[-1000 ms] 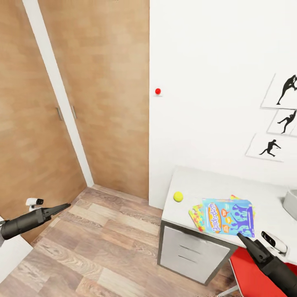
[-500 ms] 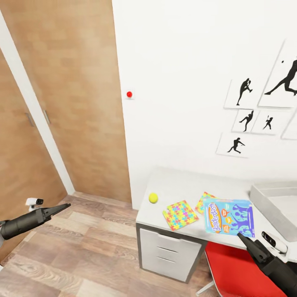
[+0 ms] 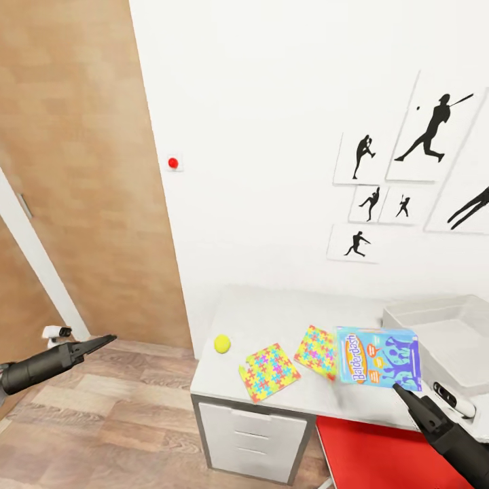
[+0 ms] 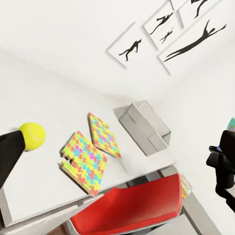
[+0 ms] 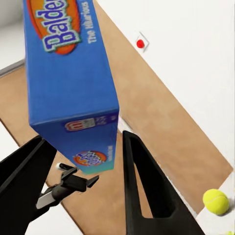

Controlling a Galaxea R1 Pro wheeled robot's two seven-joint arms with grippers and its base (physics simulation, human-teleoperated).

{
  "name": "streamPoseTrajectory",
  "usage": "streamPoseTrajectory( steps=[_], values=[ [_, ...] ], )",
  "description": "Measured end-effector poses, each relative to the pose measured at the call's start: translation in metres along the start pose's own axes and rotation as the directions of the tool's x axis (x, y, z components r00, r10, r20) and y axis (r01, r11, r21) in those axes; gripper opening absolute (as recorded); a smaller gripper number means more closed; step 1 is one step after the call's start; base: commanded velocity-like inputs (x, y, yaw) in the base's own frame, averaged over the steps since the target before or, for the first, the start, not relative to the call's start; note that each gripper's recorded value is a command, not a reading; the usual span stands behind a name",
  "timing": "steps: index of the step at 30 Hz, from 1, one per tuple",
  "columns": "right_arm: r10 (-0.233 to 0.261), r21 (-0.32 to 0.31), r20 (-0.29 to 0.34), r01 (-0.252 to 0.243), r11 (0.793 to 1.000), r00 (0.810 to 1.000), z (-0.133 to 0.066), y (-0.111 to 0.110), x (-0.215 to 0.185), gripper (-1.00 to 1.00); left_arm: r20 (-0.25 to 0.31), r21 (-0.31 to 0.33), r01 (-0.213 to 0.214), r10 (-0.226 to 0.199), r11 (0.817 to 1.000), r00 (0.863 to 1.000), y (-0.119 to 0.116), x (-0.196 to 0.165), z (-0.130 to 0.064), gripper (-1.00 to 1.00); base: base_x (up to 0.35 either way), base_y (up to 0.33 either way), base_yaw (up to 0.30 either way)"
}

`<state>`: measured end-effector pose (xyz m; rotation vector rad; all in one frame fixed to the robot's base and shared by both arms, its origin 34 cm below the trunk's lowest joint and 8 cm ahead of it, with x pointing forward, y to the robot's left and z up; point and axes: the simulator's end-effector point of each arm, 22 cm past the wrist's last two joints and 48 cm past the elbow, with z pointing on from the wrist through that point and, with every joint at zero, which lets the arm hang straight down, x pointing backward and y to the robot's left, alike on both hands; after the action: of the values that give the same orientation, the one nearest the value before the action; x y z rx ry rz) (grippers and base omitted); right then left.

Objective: Put all the toys in the child's room - the three board games (two on the bed and one on the table), the two jigsaw puzzles on the table, and the tennis ball on the table - inside the toy box on the table in the child's room.

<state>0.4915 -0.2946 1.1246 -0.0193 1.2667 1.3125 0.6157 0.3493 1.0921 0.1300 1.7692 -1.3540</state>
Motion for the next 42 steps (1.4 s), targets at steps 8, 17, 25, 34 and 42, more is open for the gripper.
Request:
streamPoseTrajectory(
  steps=[8,17,25,34,42],
  values=[
    [-0.014,0.011,0.021,0.014,1.000,1.000,-0.006,0.001,-0.009,-1.00,0.003,0.004,-0.008,0.008,1.000,1.000,-0.004,-0.002,0.000,1.00,0.017,-0.027,-0.200],
    [-0.020,0.005,0.027,0.020,1.000,0.999,-0.006,0.004,-0.011,-1.00,0.007,0.008,-0.017,0.017,1.000,1.000,-0.009,-0.006,-0.001,1.00,0.043,-0.001,-0.200],
    [-0.024,-0.001,0.031,0.024,1.000,0.999,-0.005,0.007,-0.014,-1.00,0.010,0.011,-0.024,0.024,1.000,1.000,-0.013,-0.008,-0.002,1.00,0.276,0.000,-0.172],
    [0.032,-0.001,0.029,-0.032,0.999,0.999,-0.006,0.007,-0.014,-1.00,0.012,0.012,-0.026,0.026,1.000,1.000,-0.013,-0.009,-0.002,1.00,0.216,0.000,-0.112],
    [0.023,0.020,0.050,-0.024,1.000,0.998,-0.014,0.004,-0.022,-1.00,0.012,0.012,-0.026,0.026,1.000,1.000,-0.013,-0.009,-0.002,1.00,0.016,0.000,-0.269]
  ],
)
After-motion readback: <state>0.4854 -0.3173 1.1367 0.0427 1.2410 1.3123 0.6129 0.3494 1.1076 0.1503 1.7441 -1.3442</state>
